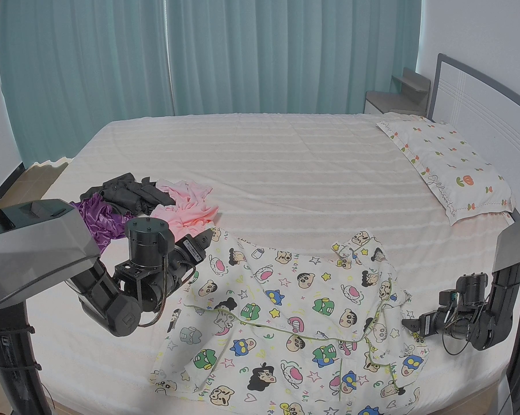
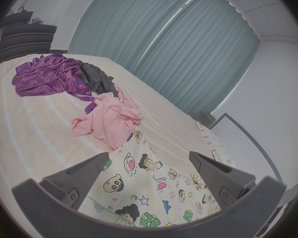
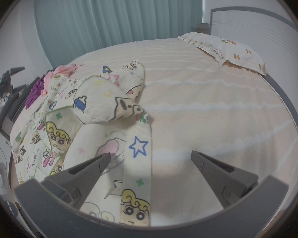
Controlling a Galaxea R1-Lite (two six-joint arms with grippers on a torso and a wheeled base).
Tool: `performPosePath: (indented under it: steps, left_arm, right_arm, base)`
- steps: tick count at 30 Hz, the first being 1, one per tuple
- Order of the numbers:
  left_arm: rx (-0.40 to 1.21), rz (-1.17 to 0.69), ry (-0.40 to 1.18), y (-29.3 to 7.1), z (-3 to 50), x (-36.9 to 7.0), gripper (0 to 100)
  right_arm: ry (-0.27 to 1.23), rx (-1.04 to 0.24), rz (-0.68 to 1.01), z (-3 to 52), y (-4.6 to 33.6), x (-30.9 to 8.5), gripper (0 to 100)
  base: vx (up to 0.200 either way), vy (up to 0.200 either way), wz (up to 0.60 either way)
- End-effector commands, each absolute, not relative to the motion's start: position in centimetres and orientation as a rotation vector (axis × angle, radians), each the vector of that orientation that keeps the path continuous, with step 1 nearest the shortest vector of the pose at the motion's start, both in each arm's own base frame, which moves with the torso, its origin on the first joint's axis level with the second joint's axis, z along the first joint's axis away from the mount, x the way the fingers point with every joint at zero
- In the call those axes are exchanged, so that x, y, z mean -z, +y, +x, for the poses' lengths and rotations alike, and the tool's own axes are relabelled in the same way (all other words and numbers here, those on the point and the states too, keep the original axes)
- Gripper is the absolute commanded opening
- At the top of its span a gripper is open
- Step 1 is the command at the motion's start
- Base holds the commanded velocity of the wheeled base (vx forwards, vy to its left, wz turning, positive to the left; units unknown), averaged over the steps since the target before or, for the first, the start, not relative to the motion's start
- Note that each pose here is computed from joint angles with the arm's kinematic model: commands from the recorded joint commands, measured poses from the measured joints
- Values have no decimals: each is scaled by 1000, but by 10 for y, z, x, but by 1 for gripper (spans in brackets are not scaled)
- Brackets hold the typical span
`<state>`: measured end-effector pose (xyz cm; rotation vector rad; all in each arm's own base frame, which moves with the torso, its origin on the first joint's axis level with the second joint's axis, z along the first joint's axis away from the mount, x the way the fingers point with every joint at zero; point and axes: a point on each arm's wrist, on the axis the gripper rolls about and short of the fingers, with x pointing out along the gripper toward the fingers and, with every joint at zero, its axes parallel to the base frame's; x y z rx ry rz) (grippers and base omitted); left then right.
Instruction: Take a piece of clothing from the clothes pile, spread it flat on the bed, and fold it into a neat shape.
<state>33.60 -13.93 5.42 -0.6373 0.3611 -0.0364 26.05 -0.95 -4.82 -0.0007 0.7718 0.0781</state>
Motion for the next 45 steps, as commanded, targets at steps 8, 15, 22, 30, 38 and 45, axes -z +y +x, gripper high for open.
performPosePath:
  steps: [8, 15, 22, 30, 38, 45]
  left_arm:
    - [43, -634, 366, -142, 335, -53, 100]
    - [45, -632, 366, -144, 334, -53, 100]
    - [47, -631, 369, -145, 334, -53, 100]
    - [31, -617, 356, -145, 334, -53, 100]
    - [32, -570, 396, -145, 324, -44, 100]
    - [52, -556, 416, -152, 319, -41, 100]
  right_arm:
    - [794, -106, -30, 260, 1, 56, 100]
    - [772, -119, -44, 257, 4, 55, 0]
    - [757, -117, -39, 253, 4, 53, 0]
    - [708, -58, -24, 254, -12, 48, 0]
    - [658, 72, 13, 263, -49, 47, 0]
    - [611, 161, 32, 277, -78, 50, 0]
  base:
    - [0, 0, 0]
    - [0, 0, 0]
    - [0, 0, 0]
    - [0, 0, 0]
    - [0, 0, 0]
    - [0, 0, 0]
